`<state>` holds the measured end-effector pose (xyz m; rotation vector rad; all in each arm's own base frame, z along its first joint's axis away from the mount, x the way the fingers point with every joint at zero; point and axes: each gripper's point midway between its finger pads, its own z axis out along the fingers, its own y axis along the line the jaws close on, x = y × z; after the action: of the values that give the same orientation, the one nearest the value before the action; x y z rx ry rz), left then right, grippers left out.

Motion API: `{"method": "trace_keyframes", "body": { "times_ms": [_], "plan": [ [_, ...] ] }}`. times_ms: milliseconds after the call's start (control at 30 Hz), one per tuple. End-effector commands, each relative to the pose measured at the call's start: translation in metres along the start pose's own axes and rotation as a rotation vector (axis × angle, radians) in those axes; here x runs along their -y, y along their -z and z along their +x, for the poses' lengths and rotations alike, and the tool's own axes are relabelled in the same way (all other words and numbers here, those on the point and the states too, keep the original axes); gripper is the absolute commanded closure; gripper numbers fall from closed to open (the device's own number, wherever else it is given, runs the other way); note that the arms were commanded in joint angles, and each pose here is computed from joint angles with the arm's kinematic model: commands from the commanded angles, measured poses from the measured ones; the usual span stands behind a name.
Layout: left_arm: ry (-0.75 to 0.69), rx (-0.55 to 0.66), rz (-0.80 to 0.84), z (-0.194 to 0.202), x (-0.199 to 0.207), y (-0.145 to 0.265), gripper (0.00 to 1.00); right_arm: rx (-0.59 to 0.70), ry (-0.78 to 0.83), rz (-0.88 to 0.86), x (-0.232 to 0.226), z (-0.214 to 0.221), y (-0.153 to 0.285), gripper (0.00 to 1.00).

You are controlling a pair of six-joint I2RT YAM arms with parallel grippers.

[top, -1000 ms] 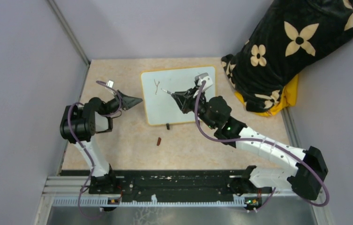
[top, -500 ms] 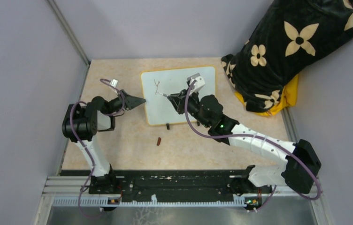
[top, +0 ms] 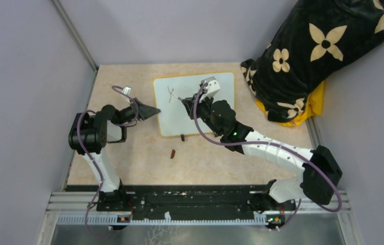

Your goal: Write a sentence on the whiteboard

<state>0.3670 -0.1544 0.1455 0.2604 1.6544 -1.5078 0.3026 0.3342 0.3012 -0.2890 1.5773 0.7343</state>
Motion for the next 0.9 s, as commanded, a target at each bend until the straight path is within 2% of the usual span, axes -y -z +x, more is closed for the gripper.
{"method": "trace_keyframes", "body": {
  "times_ms": [0,267,867],
  "plan": [
    [-0.249,0.031,0.090,-0.008,0.020,-0.001,0.68,0.112,-0.006,0.094,0.004,-0.035,-0.014,1.00],
    [-0.254,0.032,0.084,-0.006,0.017,0.000,0.76,0.100,0.023,0.194,0.017,-0.024,-0.032,1.00],
    [-0.262,0.039,0.077,-0.005,0.017,0.001,0.91,0.051,0.037,0.177,0.014,-0.002,-0.046,1.00]
  ]
}}
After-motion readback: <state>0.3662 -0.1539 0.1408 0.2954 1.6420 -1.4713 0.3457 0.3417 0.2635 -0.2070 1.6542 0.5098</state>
